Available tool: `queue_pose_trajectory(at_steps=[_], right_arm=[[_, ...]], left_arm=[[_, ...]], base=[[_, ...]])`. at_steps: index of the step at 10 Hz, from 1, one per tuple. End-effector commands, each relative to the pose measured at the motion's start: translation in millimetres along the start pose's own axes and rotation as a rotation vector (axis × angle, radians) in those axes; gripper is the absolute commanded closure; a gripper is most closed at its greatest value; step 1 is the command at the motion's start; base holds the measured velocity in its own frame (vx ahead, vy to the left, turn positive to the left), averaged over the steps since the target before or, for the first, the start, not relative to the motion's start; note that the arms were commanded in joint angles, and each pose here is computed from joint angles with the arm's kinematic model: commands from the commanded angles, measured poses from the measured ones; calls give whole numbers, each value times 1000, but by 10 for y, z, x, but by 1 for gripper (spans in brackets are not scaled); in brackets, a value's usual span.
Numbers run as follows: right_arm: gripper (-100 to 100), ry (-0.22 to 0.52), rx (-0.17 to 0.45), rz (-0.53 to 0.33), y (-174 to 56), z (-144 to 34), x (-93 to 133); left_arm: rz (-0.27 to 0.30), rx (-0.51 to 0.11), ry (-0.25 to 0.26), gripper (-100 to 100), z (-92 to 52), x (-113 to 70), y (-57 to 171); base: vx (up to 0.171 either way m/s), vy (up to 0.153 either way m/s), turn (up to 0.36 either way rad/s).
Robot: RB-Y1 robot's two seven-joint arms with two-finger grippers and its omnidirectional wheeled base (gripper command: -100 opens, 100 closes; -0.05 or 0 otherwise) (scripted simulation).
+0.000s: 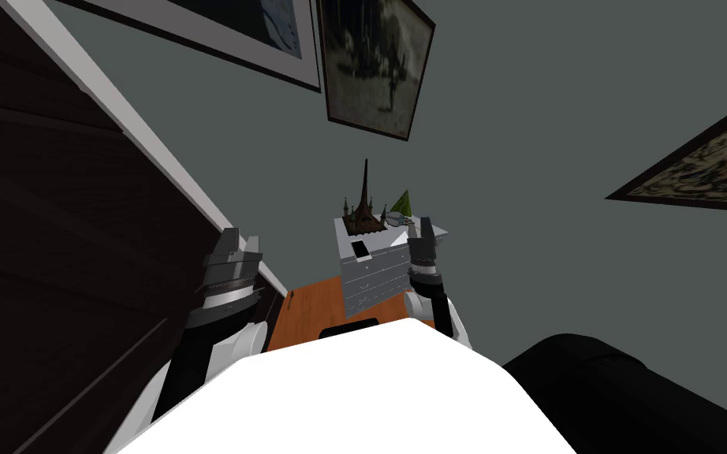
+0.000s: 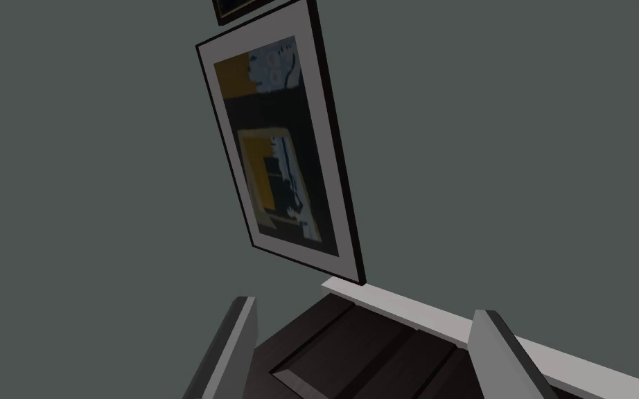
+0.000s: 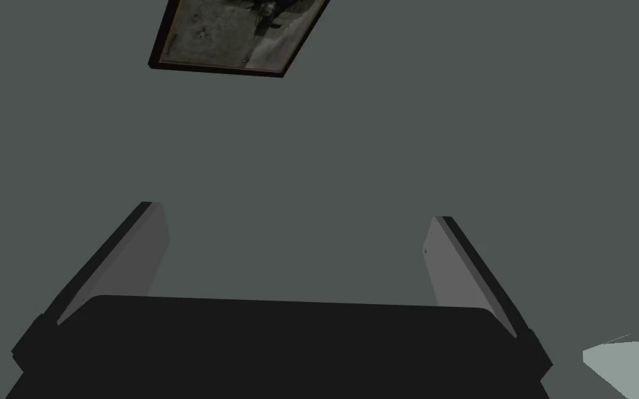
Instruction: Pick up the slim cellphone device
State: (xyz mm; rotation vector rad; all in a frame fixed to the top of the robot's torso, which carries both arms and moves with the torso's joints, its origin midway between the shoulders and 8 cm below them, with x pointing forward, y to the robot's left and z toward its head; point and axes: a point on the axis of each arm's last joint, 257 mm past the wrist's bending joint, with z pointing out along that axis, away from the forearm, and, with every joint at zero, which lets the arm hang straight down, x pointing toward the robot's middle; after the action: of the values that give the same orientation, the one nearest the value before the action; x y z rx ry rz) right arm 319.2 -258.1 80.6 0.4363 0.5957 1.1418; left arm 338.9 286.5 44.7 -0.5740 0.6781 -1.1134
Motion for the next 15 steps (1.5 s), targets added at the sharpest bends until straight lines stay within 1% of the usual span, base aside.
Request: queue_pose_trajectory(at_steps=[1, 4, 8, 9, 11, 12, 14, 15], right_arm=[[-100, 31, -1, -35, -14, -10, 40], [-100, 104, 1, -159, -85, -52, 117], [-100, 196, 11, -410, -265, -144, 159], [-100, 196, 11, -418, -265, -144, 159], [-100, 242, 16, -566, -379, -203, 152], [-100, 242, 15, -575, -379, -203, 152], [-100, 289, 20, -730, -508, -269, 129], [-100, 290, 18, -742, -508, -269, 129]], left_arm=[[0, 0, 0, 0, 0, 0, 0], [0, 0, 0, 0, 0, 0, 0], [0, 0, 0, 0, 0, 0, 0], [0, 0, 0, 0, 0, 0, 0], [0, 0, 0, 0, 0, 0, 0], [0, 0, 0, 0, 0, 0, 0], [0, 0, 0, 0, 0, 0, 0], [0, 0, 0, 0, 0, 0, 0]], base=[[-2, 7, -6], [-9, 17, -16], [-20, 35, -32], [-15, 20, -11], [-22, 24, -32], [-17, 22, -19], [-21, 27, -39], [-22, 24, -17]])
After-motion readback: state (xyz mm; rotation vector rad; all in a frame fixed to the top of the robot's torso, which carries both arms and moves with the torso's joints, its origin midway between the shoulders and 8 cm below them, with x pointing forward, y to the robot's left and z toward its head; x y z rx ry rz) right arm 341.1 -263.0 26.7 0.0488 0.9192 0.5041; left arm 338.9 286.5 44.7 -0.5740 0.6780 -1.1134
